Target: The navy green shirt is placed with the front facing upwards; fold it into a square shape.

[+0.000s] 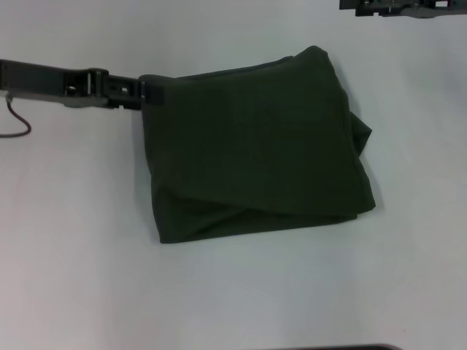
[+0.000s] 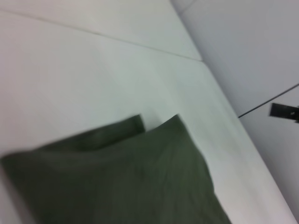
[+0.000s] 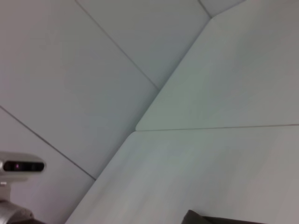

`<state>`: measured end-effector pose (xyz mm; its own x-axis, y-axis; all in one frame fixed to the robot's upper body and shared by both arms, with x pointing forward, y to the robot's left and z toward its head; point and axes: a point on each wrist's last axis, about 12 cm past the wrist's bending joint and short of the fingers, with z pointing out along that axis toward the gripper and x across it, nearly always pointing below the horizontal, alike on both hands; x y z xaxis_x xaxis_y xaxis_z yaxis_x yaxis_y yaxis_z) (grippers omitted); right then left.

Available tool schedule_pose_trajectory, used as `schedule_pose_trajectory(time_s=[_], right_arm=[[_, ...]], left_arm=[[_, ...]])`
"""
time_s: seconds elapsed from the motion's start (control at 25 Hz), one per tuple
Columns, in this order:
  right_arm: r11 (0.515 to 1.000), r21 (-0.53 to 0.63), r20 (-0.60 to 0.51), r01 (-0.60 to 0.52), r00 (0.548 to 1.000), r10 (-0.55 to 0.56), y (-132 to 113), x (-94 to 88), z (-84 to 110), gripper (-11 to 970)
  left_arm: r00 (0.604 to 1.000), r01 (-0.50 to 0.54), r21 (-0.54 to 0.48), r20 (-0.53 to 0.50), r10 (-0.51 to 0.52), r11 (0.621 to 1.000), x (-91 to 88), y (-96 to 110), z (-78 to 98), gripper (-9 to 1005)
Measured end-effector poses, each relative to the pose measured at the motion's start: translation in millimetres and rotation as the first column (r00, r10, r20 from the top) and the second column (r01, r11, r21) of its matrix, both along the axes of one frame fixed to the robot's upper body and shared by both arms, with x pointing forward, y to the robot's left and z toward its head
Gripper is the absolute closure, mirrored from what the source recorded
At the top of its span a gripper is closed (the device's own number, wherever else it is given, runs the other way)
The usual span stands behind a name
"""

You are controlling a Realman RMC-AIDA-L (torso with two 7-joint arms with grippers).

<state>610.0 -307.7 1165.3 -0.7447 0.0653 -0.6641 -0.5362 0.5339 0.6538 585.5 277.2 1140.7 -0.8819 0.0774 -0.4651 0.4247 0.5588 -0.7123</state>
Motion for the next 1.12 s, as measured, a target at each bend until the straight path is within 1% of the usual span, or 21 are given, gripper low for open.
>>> schedule_pose_trajectory(time_s=[0.08,0.16,0.24,0.32,0.44,0.56,0.68,0.84,1.12], right_arm=[[1.0,-0.003,-0.002,0.012,1.0,-0.012,-3,-0.4,-0.9,135],[1.0,-0.008,0.003,0.017,1.0,-0.017,-4,0.0,0.8,136],[1.0,-0.015,0.011,0.019,1.0,-0.018,-6,0.2,4.1,137],[0.999,-0.029,0.017,0.017,1.0,-0.017,-7,-0.3,7.5,138],[0.998,-0.056,0.037,0.019,0.999,-0.017,-8,0.0,12.4,139],[0.997,-0.067,0.059,0.026,0.998,-0.022,-9,1.2,15.5,139],[0.997,-0.075,0.08,0.029,0.997,-0.023,-9,3.4,19.5,139],[0.996,-0.083,0.095,0.029,0.995,-0.021,-6,5.8,22.3,139],[0.996,-0.081,0.099,0.03,0.995,-0.022,-6,6.4,23.2,139]], left_arm=[[0.999,-0.008,0.009,-0.047,0.009,1.0,-1.9,0,-6.9,307],[0.991,-0.027,0.041,-0.127,0.032,0.999,-6.0,5,-14.7,307],[0.978,-0.043,0.074,-0.202,0.057,0.996,-11.7,11,-20.7,307],[0.96,-0.044,0.085,-0.271,0.066,0.995,-20.1,15,-25.9,307],[0.938,-0.046,0.074,-0.339,0.068,0.996,-29.9,15,-33.9,307],[0.913,-0.059,0.054,-0.4,0.076,0.997,-36.0,10,-45.1,307],[0.905,-0.071,0.046,-0.418,0.084,0.996,-37.9,-1,-54.7,307],[0.907,-0.089,0.075,-0.405,0.112,0.993,-35.1,-9,-61.8,308],[0.911,-0.119,0.104,-0.384,0.15,0.987,-31.2,-7,-64.5,308]])
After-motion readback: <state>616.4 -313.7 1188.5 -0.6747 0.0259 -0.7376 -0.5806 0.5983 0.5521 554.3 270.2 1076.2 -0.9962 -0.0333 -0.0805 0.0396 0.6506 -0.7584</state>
